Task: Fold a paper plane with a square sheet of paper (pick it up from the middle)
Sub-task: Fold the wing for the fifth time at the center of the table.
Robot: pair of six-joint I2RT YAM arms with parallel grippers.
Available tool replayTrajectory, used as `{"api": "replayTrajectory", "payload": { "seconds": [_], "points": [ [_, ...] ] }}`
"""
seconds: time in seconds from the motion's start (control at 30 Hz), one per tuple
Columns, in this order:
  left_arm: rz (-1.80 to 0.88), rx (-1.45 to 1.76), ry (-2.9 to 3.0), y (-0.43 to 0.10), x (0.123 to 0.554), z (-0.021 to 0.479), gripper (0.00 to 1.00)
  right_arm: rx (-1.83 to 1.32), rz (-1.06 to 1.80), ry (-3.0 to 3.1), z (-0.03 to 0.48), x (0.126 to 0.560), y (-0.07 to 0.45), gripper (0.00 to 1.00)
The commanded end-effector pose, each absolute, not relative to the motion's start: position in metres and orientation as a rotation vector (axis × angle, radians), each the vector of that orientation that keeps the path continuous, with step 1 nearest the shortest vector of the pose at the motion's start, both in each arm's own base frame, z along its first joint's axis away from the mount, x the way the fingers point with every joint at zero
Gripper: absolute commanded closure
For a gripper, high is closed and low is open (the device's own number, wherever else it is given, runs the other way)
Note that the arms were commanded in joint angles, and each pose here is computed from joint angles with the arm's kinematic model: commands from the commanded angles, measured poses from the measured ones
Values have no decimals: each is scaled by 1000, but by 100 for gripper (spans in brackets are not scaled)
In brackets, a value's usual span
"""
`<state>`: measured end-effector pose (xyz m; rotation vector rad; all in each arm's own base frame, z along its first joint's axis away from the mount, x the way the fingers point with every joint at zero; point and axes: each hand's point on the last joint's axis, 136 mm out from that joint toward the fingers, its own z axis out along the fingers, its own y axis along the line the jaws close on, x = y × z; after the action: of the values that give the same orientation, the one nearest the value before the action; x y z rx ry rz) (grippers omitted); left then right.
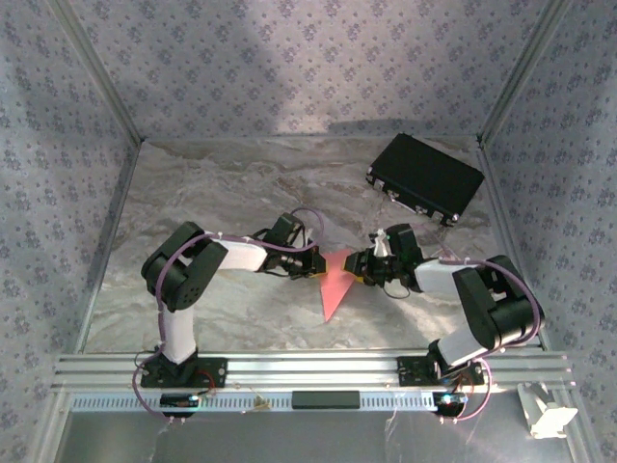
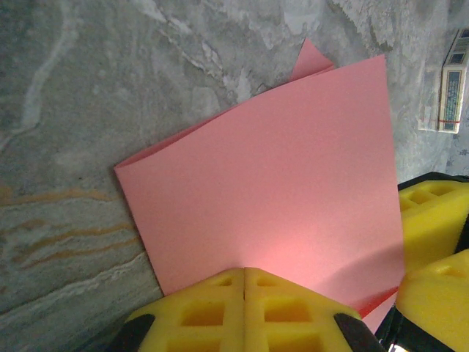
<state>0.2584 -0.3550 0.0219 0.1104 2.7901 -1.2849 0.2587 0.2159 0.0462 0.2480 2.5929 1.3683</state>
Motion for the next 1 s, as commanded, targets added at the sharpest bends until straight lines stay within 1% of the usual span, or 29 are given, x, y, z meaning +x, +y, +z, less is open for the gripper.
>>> {"api": "replayTrajectory", "payload": {
  "seconds": [0.0, 0.13, 0.3, 0.37, 0.47, 0.57, 0.7, 0.97],
  "points": [
    [-1243, 88, 2843, -346, 253, 6, 98, 183, 1367, 2581, 48, 262, 216, 70],
    [-1255, 98, 2831, -349, 254, 11, 98, 186, 1351, 2598, 43, 260, 214, 78],
    [-1282, 109, 2773, -352, 260, 29, 91, 281, 1250, 2622, 33, 261, 206, 90],
    [-1278, 102, 2745, -352, 264, 38, 89, 311, 1224, 2596, 35, 262, 209, 92],
    [-1276, 91, 2709, -351, 268, 51, 81, 396, 1180, 2572, 37, 265, 210, 94],
    [-1269, 88, 2689, -349, 269, 60, 77, 510, 1144, 2549, 36, 264, 207, 95],
    [-1244, 70, 2691, -344, 267, 60, 77, 692, 1111, 2508, 30, 262, 202, 95],
    [-1264, 51, 2730, -347, 257, 46, 87, 807, 1064, 2477, 28, 254, 203, 95]
  ]
}}
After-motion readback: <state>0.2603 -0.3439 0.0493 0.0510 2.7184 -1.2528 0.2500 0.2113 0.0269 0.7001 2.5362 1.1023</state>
